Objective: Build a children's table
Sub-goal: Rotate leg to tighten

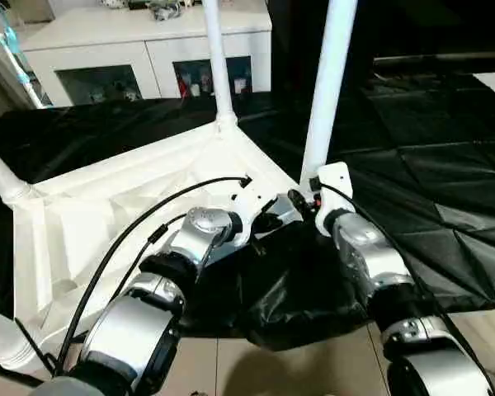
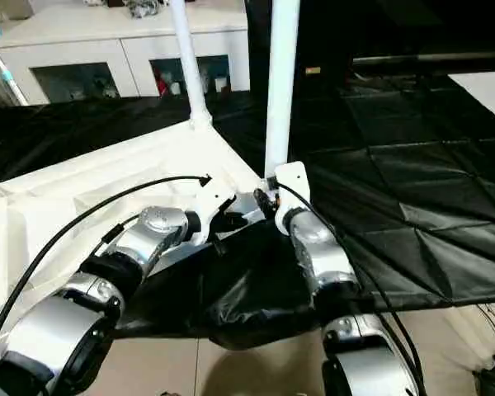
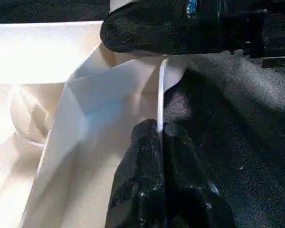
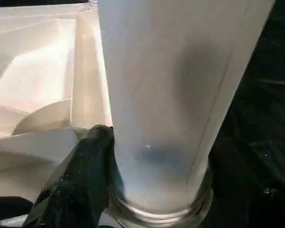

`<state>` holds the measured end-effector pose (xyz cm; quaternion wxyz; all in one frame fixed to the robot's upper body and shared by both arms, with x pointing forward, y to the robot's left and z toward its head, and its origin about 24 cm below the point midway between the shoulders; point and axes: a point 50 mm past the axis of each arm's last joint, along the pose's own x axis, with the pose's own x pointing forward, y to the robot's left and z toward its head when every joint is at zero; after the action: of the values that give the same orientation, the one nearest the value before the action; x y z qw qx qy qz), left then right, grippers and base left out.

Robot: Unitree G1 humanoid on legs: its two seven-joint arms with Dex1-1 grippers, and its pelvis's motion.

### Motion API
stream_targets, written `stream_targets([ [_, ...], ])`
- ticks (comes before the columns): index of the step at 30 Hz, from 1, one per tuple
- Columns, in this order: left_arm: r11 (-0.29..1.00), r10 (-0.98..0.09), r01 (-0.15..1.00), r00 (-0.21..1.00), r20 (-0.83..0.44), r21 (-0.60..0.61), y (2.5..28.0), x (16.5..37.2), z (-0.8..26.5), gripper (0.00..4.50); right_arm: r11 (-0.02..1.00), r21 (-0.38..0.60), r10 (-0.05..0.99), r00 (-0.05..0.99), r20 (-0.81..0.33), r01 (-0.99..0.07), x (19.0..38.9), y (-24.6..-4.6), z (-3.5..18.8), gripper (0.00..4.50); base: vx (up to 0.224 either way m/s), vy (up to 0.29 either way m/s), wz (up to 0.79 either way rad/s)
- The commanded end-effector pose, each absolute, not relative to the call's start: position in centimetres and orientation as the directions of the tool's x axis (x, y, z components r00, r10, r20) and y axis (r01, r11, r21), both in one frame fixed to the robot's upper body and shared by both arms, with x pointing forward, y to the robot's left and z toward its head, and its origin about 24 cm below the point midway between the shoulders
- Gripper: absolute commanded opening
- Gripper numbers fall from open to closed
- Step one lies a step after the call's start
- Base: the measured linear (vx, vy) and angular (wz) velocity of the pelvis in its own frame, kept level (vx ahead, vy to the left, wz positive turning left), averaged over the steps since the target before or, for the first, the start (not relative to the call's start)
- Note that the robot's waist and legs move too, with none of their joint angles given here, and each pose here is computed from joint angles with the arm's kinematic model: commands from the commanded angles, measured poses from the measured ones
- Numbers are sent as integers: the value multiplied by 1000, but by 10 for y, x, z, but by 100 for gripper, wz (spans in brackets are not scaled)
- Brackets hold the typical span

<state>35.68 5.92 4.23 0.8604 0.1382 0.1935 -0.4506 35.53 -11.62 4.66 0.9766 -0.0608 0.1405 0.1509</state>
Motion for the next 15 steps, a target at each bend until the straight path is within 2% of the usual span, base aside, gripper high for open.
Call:
stream_targets([
  [1, 630, -667, 773, 587, -459, 73, 69, 361, 41, 0, 917, -52, 349, 861, -371, -394, 344, -102, 27, 262, 0, 0, 0],
  [2, 627, -669, 775, 584, -460, 73, 69, 361, 41, 0, 916, -46, 356, 861, -363, -398, 344, -101, 27, 297, 0, 0, 0],
  [4, 619, -673, 782, 577, -462, 73, 71, 360, 40, 0, 913, -25, 373, 860, -348, -407, 344, -103, 29, 332, 0, 0, 0],
  [10, 597, -696, 798, 563, -446, 77, 77, 360, 41, 0, 908, -2, 399, 866, -303, -419, 346, -115, 35, 373, 0, 0, 0],
  [13, 558, -729, 826, 531, -432, 73, 80, 359, 43, 0, 868, -29, 469, 837, -283, -496, 343, -122, 39, 402, 0, 0, 0],
  [15, 538, -740, 840, 514, -434, 79, 83, 358, 43, 0, 830, -41, 525, 803, -281, -557, 339, -126, 40, 402, 0, 0, 0],
])
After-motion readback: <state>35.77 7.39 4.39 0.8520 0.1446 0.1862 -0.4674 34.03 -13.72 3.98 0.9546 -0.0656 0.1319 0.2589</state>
